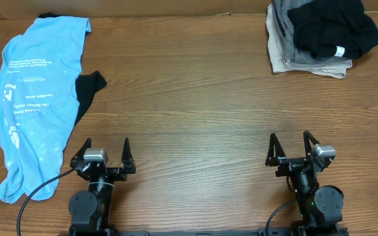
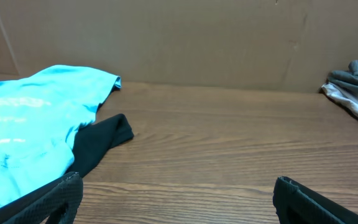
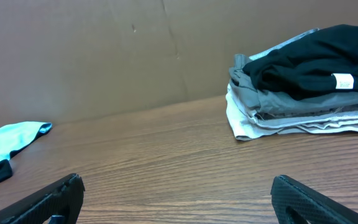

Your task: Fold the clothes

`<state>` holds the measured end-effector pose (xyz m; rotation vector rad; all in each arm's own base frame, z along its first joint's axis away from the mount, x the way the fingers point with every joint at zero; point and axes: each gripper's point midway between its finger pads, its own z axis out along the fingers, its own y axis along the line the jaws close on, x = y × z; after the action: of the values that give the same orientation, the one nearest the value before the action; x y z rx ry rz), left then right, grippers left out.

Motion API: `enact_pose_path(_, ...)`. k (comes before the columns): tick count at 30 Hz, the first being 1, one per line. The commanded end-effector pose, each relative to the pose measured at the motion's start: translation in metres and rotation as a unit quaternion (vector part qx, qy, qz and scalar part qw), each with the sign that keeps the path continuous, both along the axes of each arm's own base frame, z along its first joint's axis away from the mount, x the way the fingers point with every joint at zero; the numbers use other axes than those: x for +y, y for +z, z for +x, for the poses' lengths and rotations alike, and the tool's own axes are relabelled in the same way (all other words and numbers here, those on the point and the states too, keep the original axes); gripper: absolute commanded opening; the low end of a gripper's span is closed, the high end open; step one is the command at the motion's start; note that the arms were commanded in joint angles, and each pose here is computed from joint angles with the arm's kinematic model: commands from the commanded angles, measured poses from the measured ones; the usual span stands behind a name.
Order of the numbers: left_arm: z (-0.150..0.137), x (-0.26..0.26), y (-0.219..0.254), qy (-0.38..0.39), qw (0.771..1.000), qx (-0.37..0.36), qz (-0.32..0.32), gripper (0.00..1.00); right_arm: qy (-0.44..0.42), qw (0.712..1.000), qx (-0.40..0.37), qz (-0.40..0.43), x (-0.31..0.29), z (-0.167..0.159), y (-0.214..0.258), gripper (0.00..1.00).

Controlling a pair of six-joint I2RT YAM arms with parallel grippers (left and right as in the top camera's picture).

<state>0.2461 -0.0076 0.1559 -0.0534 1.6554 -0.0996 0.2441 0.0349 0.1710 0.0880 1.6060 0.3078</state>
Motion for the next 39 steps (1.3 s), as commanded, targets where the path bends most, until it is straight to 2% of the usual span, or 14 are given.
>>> enact_pose_path(1, -0.0001, -0.0001, -0.0001, -0.002, 1.000, -0.004, 0.011, 1.00, -0.002, 1.000, -0.004, 0.000, -0.0010, 0.0001, -0.0009, 1.00)
enact_pose_path(21, -0.0001, 0.0008, -0.0001, 0.000, 1.000, -0.004, 0.012, 1.00, -0.002, 1.000, -0.004, 0.000, -0.0010, 0.0001, -0.0009, 1.00)
enact_pose_path(25, 0.0001, 0.0088, 0.0008, 0.021, 0.999, -0.006, 0.045, 1.00, -0.002, 1.000, -0.004, 0.000, -0.0010, 0.0001, -0.0009, 1.00)
enact_pose_path(39, 0.0002, 0.0081, 0.0029, 0.019, 0.998, -0.010, 0.051, 1.00, -0.005, 1.000, -0.003, 0.000, -0.0018, 0.0002, -0.0014, 1.00)
